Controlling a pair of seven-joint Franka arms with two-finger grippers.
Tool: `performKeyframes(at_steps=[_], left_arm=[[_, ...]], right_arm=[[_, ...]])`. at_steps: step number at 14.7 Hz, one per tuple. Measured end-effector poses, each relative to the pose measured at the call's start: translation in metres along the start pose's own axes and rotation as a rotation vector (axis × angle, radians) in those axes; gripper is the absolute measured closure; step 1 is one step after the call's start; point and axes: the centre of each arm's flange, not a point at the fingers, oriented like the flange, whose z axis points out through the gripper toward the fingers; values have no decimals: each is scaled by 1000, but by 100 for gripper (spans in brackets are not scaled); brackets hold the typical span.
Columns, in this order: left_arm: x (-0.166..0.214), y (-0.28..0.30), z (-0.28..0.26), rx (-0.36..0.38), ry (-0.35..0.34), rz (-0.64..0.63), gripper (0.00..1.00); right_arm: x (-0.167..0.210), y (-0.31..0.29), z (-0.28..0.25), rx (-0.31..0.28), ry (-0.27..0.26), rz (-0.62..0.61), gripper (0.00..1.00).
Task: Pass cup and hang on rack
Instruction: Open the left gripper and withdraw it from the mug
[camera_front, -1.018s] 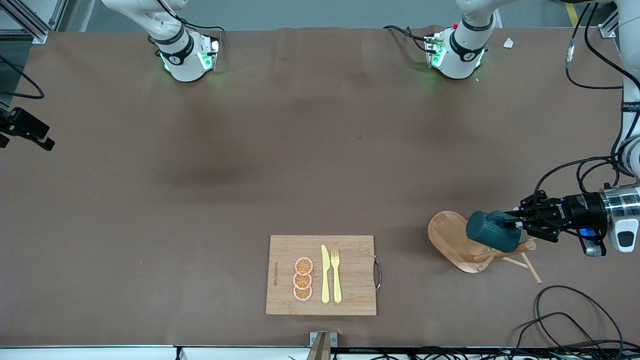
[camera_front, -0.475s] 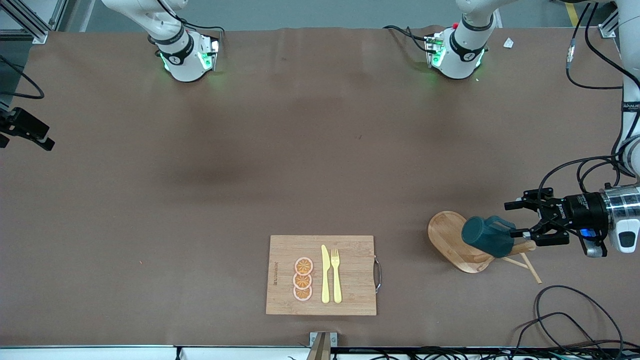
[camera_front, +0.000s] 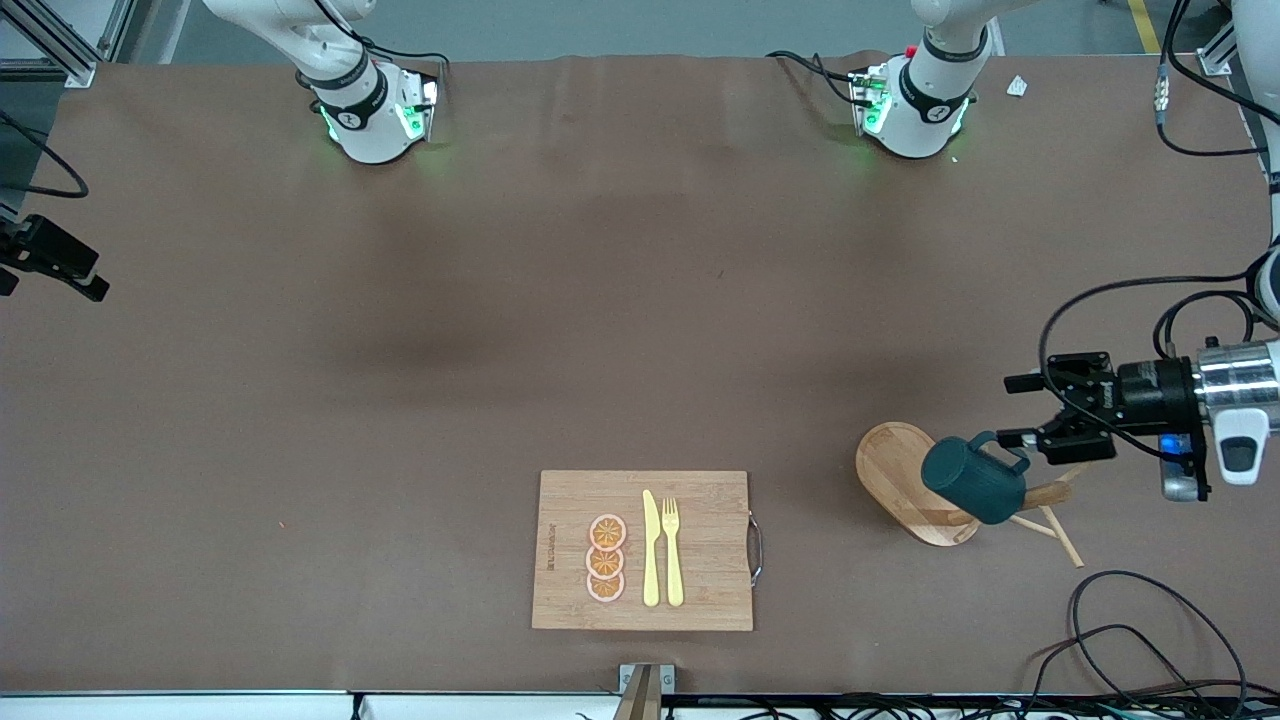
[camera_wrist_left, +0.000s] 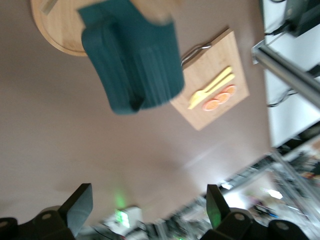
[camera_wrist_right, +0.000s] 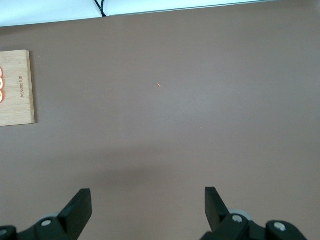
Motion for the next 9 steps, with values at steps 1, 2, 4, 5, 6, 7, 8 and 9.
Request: performKeyframes(at_steps=[1,2,4,5,6,7,8,9], left_arm=[[-13,8,1,54,44,40,0],[-24,14,2,112,88,80,0],[-44,24,9,227,163,155,0],[-53,28,14,284,190,192,0],[-62,32,17,344,218,237,0],[-72,36,18,408,246,288,0],[-81,39,16,468,275,345,0],[-89,41,11,522,307,405,0]], right_arm=[[0,0,0,0,0,0,0],[0,0,0,0,0,0,0],[0,0,0,0,0,0,0],[0,0,0,0,0,0,0],[0,0,0,0,0,0,0],[0,0,0,0,0,0,0],[0,0,0,0,0,0,0],[0,0,0,0,0,0,0]])
